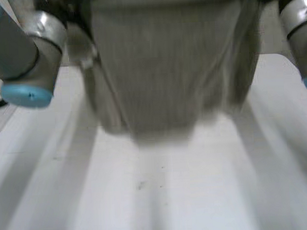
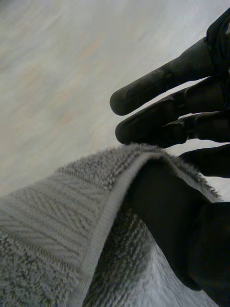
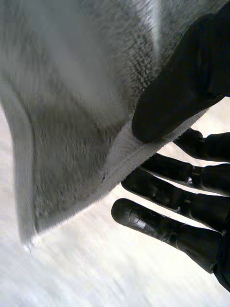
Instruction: Fold the towel.
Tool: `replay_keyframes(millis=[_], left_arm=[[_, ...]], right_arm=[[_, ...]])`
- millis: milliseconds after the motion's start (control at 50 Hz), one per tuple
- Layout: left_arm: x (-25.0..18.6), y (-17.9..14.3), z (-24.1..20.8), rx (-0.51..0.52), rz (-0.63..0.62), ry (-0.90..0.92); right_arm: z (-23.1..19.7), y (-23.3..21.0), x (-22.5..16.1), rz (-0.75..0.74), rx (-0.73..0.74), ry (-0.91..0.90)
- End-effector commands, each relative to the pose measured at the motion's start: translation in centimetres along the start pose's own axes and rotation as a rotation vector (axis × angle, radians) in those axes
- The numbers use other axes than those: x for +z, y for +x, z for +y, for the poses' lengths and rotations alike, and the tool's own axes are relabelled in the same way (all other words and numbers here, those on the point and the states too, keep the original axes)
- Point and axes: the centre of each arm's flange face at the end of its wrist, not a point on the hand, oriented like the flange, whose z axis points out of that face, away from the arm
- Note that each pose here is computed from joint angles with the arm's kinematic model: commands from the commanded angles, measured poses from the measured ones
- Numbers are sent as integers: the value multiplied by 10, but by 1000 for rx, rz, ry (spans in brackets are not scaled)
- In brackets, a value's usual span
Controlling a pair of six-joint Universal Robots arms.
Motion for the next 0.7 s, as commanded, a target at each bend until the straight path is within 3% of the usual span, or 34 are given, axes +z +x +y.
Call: replay_keyframes(millis=[20,60,100,160,200,360,500,700], left_arm=[[-12,-19,-32,-141,-55,108],[-39,-7,-9,-162,-5,-20],[-57,1,8,-163,30,-108],[-95,19,42,-167,100,-287],[-114,27,58,-169,129,-363],[-187,63,121,-141,269,-652],[-209,74,146,-43,347,-738],[-200,69,148,-36,307,-697]], right_arm=[[-40,14,-11,34,48,132],[-32,7,-19,-13,64,53],[-4,-15,-48,-161,120,-191],[9,-25,-66,-233,136,-306],[40,-40,-101,-338,127,-501],[101,-76,-174,-501,110,-779],[114,-83,-195,-527,145,-859],[112,-73,-194,-485,159,-855]])
